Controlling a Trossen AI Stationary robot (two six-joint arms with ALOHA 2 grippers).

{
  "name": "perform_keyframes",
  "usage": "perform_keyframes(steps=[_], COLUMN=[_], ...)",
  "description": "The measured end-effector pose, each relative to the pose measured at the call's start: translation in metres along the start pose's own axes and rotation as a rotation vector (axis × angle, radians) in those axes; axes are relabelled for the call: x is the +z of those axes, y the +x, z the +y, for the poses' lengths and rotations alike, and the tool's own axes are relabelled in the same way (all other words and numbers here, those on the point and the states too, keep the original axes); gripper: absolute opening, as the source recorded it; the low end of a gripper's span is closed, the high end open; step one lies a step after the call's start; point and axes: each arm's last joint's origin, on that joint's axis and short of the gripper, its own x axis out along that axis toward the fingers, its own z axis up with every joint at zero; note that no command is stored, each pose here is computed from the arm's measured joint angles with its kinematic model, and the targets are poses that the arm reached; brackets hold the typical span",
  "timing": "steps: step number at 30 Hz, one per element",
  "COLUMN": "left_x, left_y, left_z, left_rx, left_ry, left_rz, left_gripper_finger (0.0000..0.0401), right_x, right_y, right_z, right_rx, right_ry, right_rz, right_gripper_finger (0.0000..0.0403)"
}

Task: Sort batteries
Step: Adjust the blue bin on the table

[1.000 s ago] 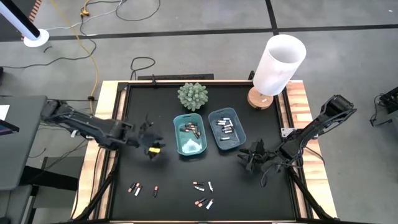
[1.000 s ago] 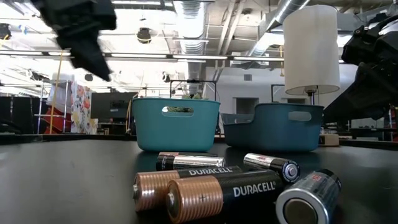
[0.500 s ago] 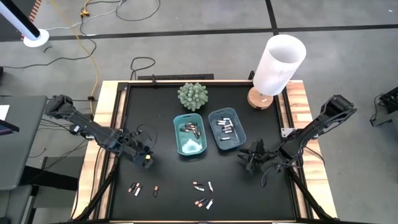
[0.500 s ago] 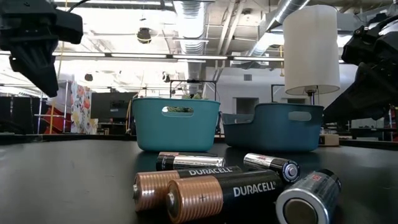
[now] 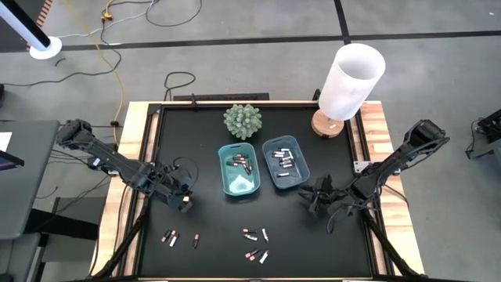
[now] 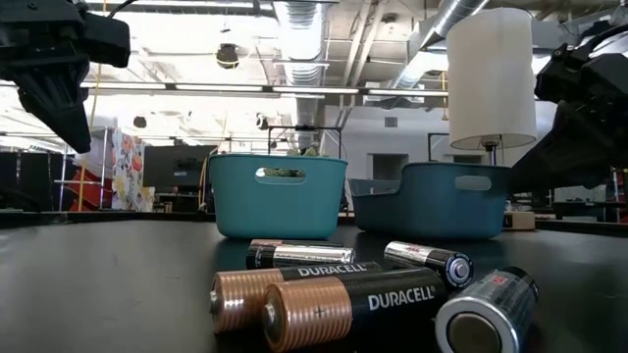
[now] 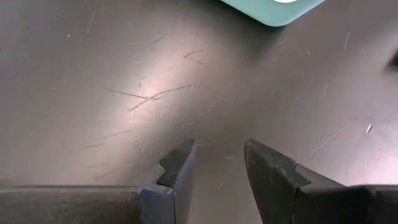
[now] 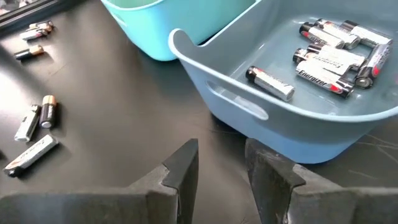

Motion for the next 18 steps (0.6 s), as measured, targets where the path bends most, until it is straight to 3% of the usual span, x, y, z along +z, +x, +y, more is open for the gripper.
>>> perform_keyframes(steps=[8, 18], left_x=[0.000, -0.005], left_y=[0.001, 0.018], left_z=[0.000, -0.004], left_rx=[0.009, 0.120], left_ry=[-0.007, 0.010], left_rz=[-0.002, 0.037], left_gripper_finger=[0.0153, 0.0180], right_x=[0.002, 0.007], right_y=[0.002, 0.008], right_z=[-0.001, -0.006], right_rx=[-0.013, -0.054], right_ry=[0.007, 0.031], right_rz=[-0.005, -0.018], right_gripper_finger=[0.0150, 0.0150])
